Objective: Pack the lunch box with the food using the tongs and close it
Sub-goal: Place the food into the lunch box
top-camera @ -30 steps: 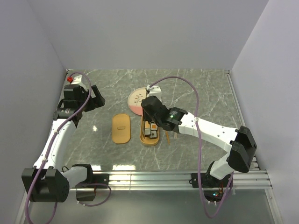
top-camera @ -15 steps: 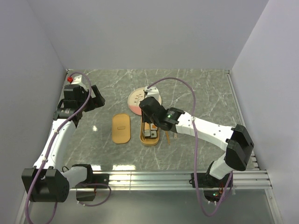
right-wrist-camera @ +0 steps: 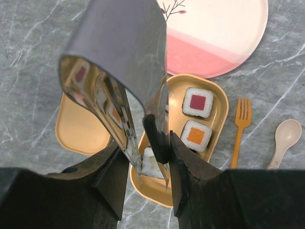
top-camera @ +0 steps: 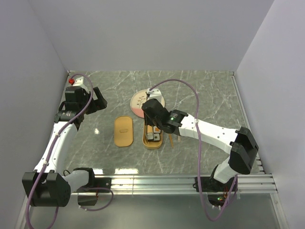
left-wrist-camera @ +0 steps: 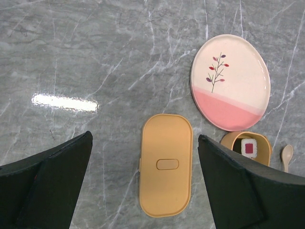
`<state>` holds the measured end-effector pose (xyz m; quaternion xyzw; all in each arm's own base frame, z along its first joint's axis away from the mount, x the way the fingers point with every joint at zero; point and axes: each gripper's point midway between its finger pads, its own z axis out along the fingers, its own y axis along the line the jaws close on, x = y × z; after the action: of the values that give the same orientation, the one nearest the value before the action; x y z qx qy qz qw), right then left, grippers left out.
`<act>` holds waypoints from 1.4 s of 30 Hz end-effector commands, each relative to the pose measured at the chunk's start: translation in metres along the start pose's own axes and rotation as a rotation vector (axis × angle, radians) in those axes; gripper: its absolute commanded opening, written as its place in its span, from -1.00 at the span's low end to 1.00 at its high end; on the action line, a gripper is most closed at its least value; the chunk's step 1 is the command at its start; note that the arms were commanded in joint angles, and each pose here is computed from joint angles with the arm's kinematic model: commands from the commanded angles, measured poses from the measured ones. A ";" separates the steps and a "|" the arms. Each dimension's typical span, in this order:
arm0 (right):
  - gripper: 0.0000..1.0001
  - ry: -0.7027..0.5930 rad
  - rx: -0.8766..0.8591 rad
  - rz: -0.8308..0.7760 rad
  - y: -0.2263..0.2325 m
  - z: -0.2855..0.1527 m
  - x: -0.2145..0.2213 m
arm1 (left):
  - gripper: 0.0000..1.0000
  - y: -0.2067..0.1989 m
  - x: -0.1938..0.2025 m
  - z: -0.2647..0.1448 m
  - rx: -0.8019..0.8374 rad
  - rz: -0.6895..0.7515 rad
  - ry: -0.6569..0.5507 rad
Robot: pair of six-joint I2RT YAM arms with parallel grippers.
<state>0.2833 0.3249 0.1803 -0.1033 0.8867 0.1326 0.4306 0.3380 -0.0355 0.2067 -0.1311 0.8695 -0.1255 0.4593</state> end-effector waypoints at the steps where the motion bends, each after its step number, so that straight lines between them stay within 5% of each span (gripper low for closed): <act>1: -0.35 -0.061 -0.052 0.028 0.017 -0.008 -0.025 | 0.99 -0.001 -0.004 -0.004 0.008 -0.001 -0.020; 20: -0.47 -0.046 -0.107 0.019 0.028 -0.009 -0.024 | 0.99 0.000 -0.003 -0.005 0.003 0.001 -0.021; 30: -0.15 -0.033 -0.083 0.007 0.025 -0.004 -0.021 | 0.99 0.000 -0.004 -0.005 0.002 0.003 -0.026; 42: 0.00 -0.041 -0.070 0.004 0.023 -0.005 -0.024 | 0.99 0.002 -0.002 -0.004 -0.004 0.004 -0.023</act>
<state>0.2794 0.3350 0.1775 -0.1238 0.8884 0.1469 0.4169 0.3363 -0.0353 0.2023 -0.1320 0.8718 -0.1243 0.4551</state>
